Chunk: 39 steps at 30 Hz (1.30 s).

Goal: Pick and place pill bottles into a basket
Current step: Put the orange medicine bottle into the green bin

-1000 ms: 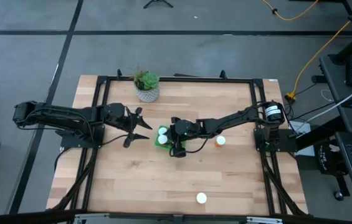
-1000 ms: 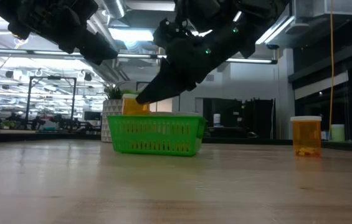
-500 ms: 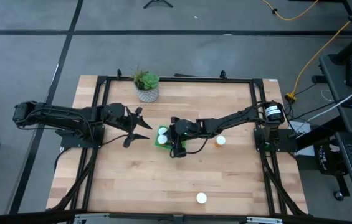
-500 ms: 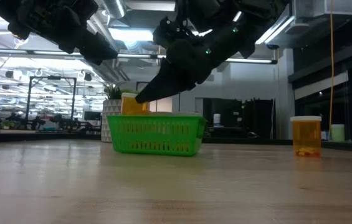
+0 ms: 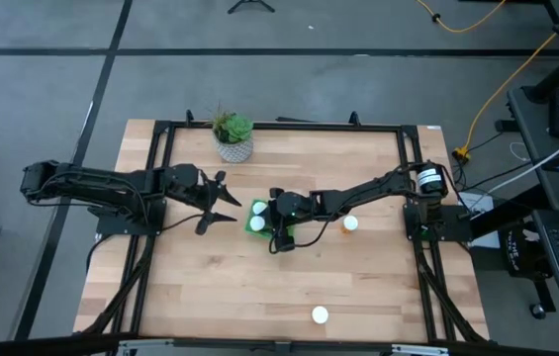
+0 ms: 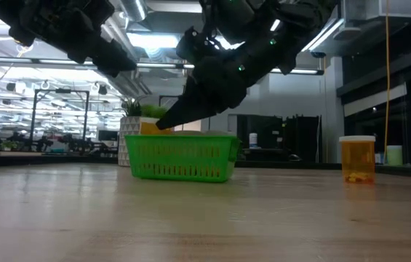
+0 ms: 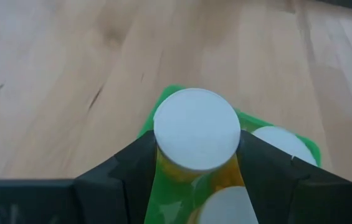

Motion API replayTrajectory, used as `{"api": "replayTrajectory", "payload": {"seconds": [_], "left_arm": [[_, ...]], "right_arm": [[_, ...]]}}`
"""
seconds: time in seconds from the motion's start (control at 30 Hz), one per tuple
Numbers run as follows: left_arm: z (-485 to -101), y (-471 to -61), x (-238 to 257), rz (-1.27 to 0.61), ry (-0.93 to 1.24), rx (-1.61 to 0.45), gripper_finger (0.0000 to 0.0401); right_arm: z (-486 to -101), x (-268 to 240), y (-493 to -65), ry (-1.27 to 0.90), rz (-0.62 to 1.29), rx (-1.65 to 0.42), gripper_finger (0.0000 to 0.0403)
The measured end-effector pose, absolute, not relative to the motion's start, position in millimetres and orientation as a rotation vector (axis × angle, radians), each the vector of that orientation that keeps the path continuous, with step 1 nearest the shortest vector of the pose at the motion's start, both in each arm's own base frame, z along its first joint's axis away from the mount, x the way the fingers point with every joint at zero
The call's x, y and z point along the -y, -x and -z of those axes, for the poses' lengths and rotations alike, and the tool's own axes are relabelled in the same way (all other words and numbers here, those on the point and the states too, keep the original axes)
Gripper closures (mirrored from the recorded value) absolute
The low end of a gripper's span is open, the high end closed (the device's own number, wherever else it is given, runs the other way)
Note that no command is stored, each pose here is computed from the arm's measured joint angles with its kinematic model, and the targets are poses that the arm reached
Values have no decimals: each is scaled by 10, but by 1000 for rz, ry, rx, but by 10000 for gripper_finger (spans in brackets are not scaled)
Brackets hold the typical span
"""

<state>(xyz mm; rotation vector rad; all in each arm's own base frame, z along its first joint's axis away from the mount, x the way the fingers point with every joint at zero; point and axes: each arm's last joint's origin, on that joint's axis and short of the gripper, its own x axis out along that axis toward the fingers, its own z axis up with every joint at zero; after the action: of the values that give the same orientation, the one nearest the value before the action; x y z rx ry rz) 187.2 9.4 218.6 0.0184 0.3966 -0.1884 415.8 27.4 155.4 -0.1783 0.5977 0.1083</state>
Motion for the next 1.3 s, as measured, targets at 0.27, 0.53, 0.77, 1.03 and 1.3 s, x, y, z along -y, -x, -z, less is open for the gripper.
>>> {"api": "replayTrajectory", "payload": {"seconds": [0.27, 0.53, 0.77, 1.03, 1.3], "left_arm": [[-2181, -1869, -94, 190, -24, -403, 191], [-2180, -1870, -94, 190, -25, -402, 191], [-2180, -1870, -94, 190, -25, -402, 191], [-2180, -1870, -94, 190, -25, -402, 191], [-2180, -1870, -94, 190, -25, -402, 191]], "right_arm": [[-1532, -274, -4160, 180, -109, -605, 194], [-1541, -274, -4166, 182, -108, -594, 185], [-1542, -274, -4166, 183, -107, -593, 165], [-1545, -274, -4168, 183, -107, -589, 152], [-1558, -278, -4177, 184, -109, -587, 152]]}}
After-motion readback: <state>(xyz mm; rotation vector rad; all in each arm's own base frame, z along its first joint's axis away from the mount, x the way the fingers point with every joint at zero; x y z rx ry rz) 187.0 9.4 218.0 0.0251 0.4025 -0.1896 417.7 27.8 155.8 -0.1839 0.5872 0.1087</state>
